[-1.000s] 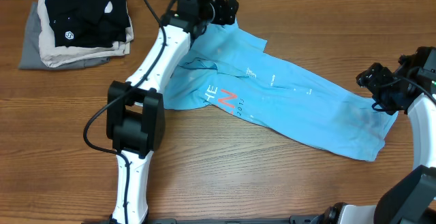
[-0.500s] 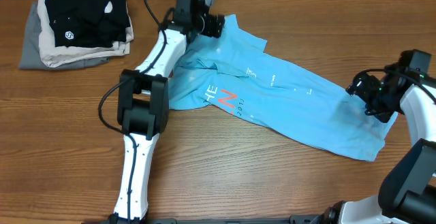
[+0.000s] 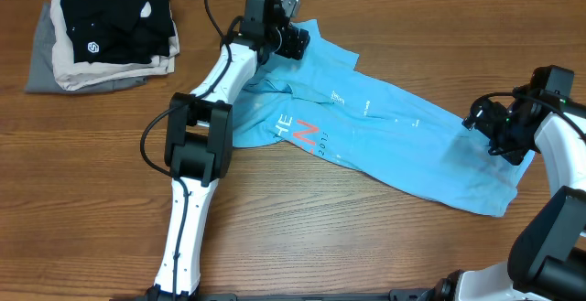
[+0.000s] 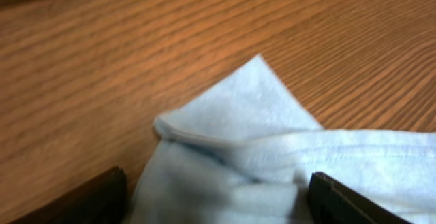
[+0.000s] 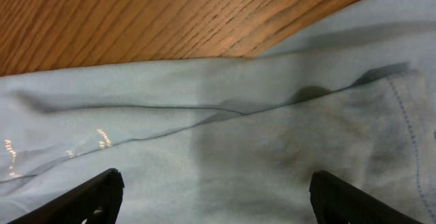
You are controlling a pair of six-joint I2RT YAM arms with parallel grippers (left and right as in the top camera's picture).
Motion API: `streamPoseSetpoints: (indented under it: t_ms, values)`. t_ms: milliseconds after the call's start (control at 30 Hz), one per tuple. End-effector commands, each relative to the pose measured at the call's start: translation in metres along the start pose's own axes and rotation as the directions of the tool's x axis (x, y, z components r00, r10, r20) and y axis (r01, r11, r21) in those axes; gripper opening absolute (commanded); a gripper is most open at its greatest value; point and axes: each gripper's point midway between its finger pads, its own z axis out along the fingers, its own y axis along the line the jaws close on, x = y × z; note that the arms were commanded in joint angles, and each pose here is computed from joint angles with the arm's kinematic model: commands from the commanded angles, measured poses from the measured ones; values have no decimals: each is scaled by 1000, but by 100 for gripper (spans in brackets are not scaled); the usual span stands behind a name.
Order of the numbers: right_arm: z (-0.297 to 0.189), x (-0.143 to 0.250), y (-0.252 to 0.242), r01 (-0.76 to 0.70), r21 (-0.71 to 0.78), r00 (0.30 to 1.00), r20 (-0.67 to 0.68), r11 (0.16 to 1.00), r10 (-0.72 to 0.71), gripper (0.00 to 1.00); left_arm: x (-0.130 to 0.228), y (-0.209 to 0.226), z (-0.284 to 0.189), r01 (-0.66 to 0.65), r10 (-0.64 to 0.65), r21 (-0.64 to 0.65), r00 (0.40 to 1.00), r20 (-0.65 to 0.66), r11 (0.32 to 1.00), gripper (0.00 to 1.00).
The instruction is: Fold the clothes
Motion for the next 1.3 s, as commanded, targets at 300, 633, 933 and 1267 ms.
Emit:
streamPoseSetpoints:
  t_ms: [300,633,933,1267]
  values:
    - [0,-11,-10,11,69,999,38,998,-13,90,51,14,21,20,-24,-39,992,-125,999,22]
    - [21,-23,-63,-86,308,995,78,947,65,91,64,21,15,43,-51,-45,982,-181,998,4]
    - [18,-25,-99,-188,317,982,85,930,169,91,65,23,15,45,-54,-52,982,-184,998,5]
    - [45,-21,-99,-159,249,987,12,955,161,88,63,23,15,43,-52,-51,983,-176,998,4]
